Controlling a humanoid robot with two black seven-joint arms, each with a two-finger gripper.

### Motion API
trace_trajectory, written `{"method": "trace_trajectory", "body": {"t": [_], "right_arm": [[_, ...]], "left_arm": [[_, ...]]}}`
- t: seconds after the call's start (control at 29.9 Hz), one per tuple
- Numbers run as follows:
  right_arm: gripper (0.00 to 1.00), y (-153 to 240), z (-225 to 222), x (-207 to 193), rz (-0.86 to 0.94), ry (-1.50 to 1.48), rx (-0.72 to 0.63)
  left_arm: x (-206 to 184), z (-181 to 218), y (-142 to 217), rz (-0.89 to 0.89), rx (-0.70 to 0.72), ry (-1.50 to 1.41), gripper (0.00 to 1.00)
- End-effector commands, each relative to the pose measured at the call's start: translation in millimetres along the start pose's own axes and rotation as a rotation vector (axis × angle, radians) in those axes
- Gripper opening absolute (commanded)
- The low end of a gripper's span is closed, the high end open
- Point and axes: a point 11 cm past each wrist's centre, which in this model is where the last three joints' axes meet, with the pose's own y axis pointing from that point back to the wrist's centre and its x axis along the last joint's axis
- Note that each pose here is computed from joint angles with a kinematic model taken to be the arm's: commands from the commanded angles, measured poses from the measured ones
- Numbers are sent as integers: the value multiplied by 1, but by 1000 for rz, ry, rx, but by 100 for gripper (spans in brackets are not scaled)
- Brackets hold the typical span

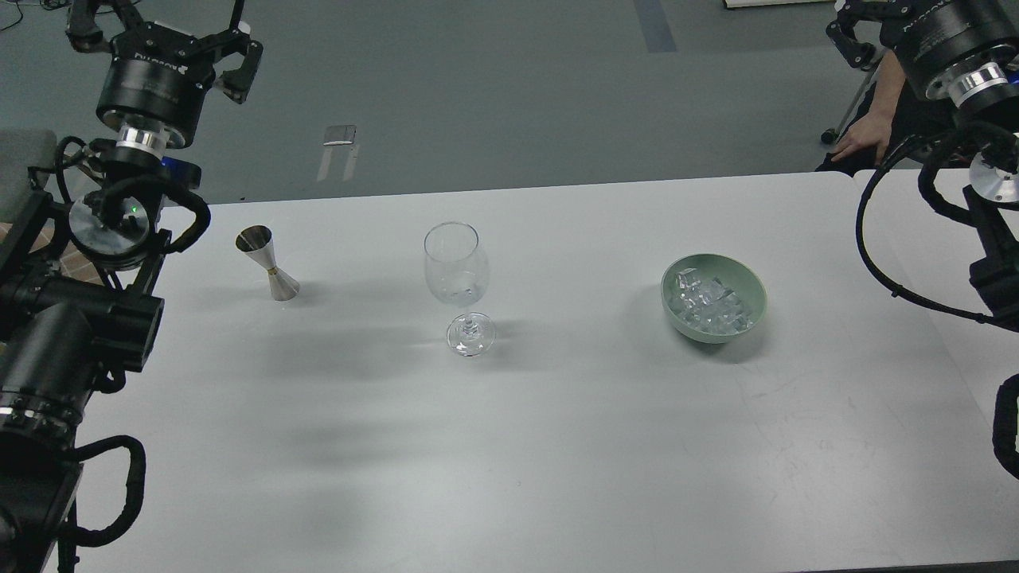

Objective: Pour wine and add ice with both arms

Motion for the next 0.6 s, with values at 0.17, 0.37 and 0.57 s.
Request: {"method": "trace_trajectory", "body": {"t": [0.17, 0.37, 0.57], "right_arm": [[100, -11, -49, -6, -63, 415, -89], [100, -16, -39, -15, -132, 682, -242], [100, -18, -19, -26, -232, 1013, -395]], "left_arm": [[1, 6, -10, 36, -3, -28, 98], [7, 3, -6, 59, 33, -107, 98], [12, 3, -5, 102, 30, -132, 98]]}}
